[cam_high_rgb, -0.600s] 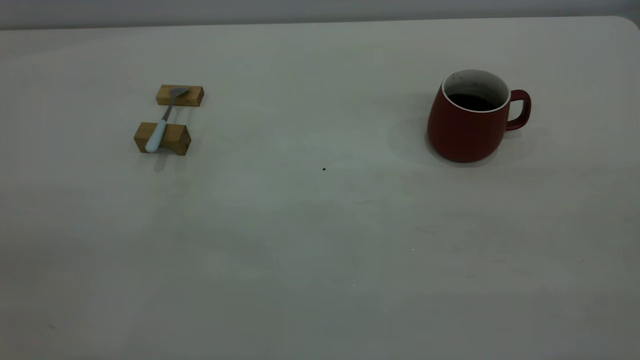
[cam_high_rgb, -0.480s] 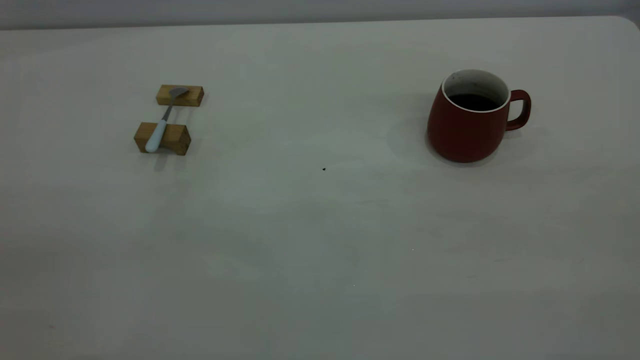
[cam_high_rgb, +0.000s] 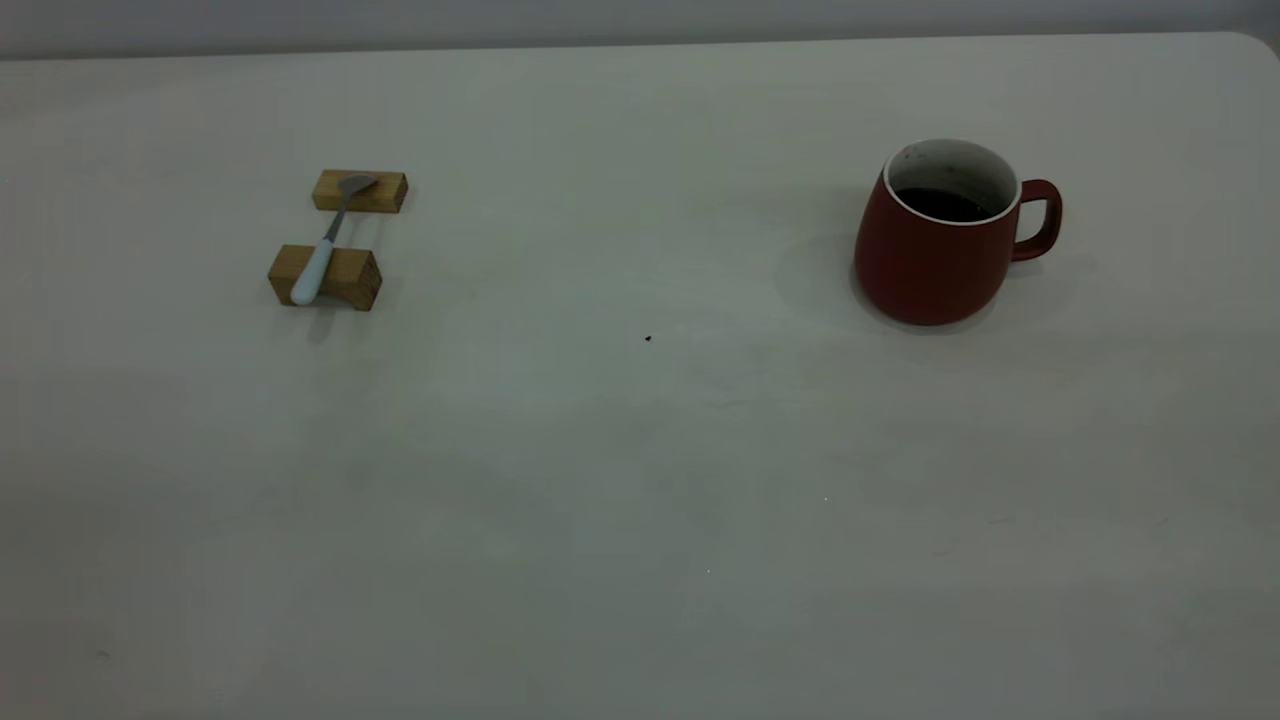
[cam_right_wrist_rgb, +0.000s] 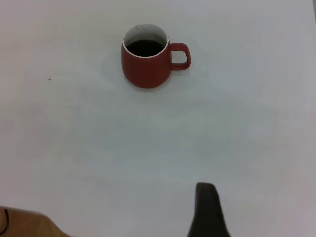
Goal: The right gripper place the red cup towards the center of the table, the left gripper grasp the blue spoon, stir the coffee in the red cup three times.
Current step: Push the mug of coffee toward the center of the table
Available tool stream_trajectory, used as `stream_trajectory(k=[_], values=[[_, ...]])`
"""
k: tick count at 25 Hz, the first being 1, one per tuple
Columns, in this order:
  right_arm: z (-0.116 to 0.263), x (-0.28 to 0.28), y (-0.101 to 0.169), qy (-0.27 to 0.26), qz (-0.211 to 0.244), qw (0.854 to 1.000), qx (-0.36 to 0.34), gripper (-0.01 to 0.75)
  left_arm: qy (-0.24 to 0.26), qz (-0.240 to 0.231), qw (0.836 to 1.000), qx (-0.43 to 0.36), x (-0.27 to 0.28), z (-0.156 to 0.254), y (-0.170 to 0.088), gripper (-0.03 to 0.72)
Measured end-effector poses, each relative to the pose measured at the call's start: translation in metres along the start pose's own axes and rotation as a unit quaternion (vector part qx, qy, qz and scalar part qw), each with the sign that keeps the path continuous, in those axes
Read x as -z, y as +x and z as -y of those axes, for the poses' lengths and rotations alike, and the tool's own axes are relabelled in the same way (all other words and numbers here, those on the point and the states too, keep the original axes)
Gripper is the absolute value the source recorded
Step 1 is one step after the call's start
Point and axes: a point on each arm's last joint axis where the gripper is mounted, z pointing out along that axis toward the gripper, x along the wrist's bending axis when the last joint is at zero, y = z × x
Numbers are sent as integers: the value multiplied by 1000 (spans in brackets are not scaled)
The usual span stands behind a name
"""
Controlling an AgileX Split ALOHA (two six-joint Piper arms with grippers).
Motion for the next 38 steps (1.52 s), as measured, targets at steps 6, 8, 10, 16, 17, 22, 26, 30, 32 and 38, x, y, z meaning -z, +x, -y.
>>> stream_trajectory(k=[6,8,10,16,17,22,26,30,32,38], values=[[0,0,0,0,0,1000,0,583,0,0,1000,-1,0,0,0,438],[0,0,0,0,0,1000,0,583,0,0,1000,-1,0,0,0,438],[0,0,0,0,0,1000,0,583,0,0,1000,-1,0,0,0,438],[0,0,0,0,0,1000,0,583,0,0,1000,-1,0,0,0,438],[0,0,0,0,0,1000,0,583,0,0,1000,-1,0,0,0,438],[0,0,0,0,0,1000,0,583,0,0,1000,-1,0,0,0,438],[-2,0,-1,3,3,1000,1,595,0,0,1000,-1,0,0,0,438],[-26,-3,-5,16,8,1000,1,663,0,0,1000,-1,0,0,0,438],[-45,-13,-10,40,12,999,-3,705,0,0,1000,-1,0,0,0,438],[-103,-74,-24,124,8,992,12,729,0,0,1000,-1,0,0,0,438]])
